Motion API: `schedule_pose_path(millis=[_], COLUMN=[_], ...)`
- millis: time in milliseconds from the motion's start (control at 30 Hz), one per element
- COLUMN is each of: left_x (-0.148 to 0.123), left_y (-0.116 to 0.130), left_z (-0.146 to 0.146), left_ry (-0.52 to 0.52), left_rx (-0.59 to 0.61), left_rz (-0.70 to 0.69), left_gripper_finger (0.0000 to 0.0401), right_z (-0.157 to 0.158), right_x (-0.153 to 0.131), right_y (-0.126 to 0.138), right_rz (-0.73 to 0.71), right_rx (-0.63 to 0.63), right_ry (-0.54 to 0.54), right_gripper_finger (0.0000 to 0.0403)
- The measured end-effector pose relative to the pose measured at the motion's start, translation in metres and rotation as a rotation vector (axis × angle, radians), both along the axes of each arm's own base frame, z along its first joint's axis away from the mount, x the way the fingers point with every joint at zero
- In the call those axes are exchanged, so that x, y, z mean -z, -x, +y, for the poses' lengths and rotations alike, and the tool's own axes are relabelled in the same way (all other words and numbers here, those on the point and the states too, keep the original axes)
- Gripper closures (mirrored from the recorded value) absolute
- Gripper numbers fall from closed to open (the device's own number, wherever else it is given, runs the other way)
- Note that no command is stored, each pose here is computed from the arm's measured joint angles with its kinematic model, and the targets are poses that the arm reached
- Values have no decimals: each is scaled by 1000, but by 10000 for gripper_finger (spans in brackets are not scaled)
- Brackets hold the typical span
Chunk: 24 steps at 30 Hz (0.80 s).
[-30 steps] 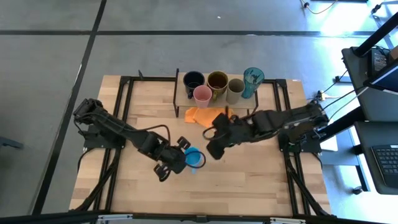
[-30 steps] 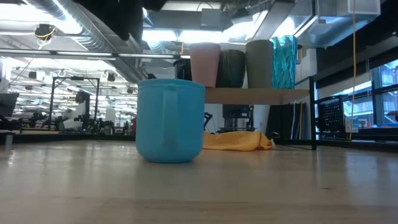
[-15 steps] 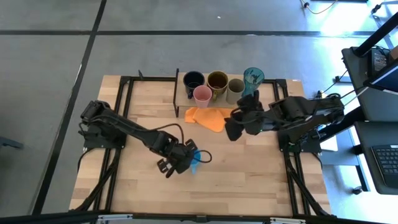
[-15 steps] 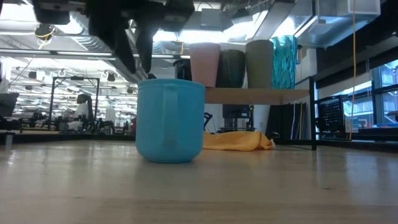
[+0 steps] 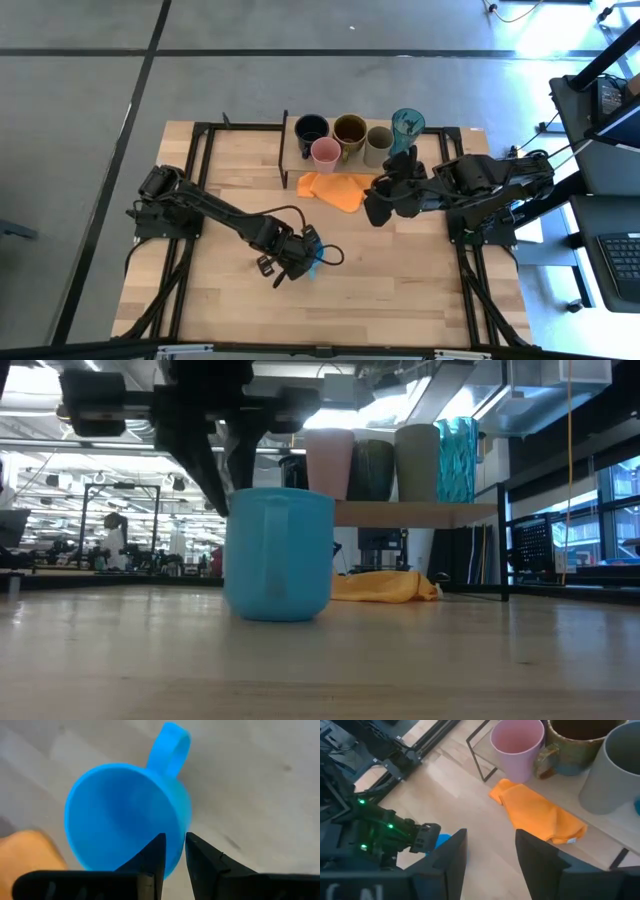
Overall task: Stack small to large cups/mugs on shelf
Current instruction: Put the blue mug on the shelf
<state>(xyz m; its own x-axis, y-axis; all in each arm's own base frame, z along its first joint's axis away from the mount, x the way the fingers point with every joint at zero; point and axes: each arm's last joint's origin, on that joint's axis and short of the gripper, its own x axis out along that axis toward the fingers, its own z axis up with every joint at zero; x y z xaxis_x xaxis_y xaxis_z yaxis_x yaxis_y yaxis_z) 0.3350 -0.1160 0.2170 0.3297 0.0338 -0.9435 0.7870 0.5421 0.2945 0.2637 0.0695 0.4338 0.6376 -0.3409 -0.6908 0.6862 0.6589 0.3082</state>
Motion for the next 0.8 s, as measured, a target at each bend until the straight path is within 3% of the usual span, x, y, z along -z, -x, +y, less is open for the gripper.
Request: schedule_pose_path(millis=[267,433,633,800], left_x=[1,-2,-40,-75], left_y=[1,3,14,34], left_z=[6,7,13,35], left_ry=[-33,-37,-95,-171], left_rx=[-13,-19,-52,-75], left_rz=[24,23,12,39], left_gripper_finger=[389,395,398,399], right_z=[0,-1,-1,-2], right_x=[1,1,2,2], right_y=[1,2,3,3], right_rz=[17,23,33,34], right_rx=[2,5,9,12], right_ry=[4,4,6,12], right_gripper_finger=[234,234,234,234])
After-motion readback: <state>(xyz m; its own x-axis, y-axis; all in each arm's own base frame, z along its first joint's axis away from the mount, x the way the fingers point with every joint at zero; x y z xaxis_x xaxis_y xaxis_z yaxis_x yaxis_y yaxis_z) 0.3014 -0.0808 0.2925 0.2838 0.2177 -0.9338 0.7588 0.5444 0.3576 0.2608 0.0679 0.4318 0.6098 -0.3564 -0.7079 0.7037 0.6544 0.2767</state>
